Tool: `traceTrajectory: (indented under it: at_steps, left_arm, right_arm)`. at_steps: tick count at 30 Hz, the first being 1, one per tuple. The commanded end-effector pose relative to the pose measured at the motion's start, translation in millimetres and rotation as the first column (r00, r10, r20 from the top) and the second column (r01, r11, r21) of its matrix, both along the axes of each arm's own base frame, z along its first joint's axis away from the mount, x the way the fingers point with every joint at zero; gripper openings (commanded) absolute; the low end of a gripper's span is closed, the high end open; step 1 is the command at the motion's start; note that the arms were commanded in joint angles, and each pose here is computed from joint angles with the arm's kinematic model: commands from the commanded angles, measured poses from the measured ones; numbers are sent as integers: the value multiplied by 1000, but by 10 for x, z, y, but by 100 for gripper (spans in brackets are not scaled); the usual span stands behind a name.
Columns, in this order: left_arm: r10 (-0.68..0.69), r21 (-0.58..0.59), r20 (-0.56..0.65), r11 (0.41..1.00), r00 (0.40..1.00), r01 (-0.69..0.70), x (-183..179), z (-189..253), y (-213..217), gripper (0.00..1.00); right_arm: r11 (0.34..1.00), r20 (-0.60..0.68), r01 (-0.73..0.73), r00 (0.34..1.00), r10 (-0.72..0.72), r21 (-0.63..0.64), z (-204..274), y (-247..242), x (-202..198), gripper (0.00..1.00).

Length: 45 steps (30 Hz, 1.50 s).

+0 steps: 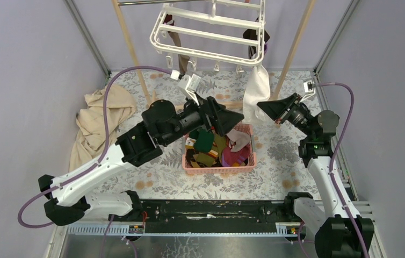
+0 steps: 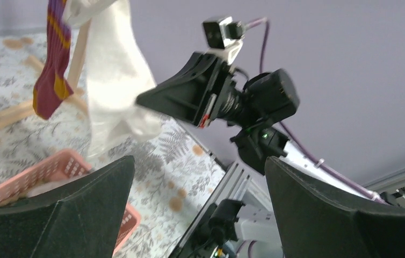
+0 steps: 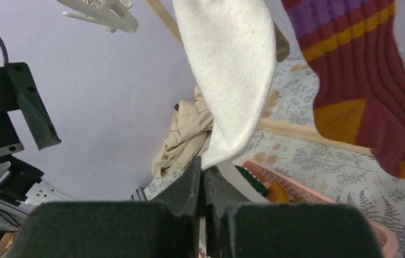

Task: Remove the socks clipped to the hanger
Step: Adjust the hanger on the clothesline.

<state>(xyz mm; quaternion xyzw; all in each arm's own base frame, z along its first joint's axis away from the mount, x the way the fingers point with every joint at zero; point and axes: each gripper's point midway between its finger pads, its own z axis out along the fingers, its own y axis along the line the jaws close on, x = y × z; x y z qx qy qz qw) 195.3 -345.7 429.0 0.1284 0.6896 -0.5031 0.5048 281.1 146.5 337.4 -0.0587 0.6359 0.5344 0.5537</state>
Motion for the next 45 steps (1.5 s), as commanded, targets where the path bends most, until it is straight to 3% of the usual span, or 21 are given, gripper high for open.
traceTrajectory:
  at_steps: [1,8,14,24,45]
  left_arm:
    - [49,-74,66,996,997,-44,84,324,-190,99]
    - [56,-103,113,994,992,-44,158,462,-616,99]
    - [128,-58,158,991,979,-120,384,460,-762,96]
    - [262,-23,242,964,934,-265,736,621,-591,96]
    - [429,4,244,897,870,-443,1454,477,-44,93]
  right_arm:
    - [1000,92,-18,996,19,-10,310,121,-102,1]
    - [998,99,-56,993,60,-42,341,370,-170,0]
    - [996,95,-68,993,74,-61,365,421,-228,0]
    - [992,96,-95,990,103,-82,393,464,-407,0]
    - [972,108,-208,970,219,-109,595,674,-654,0]
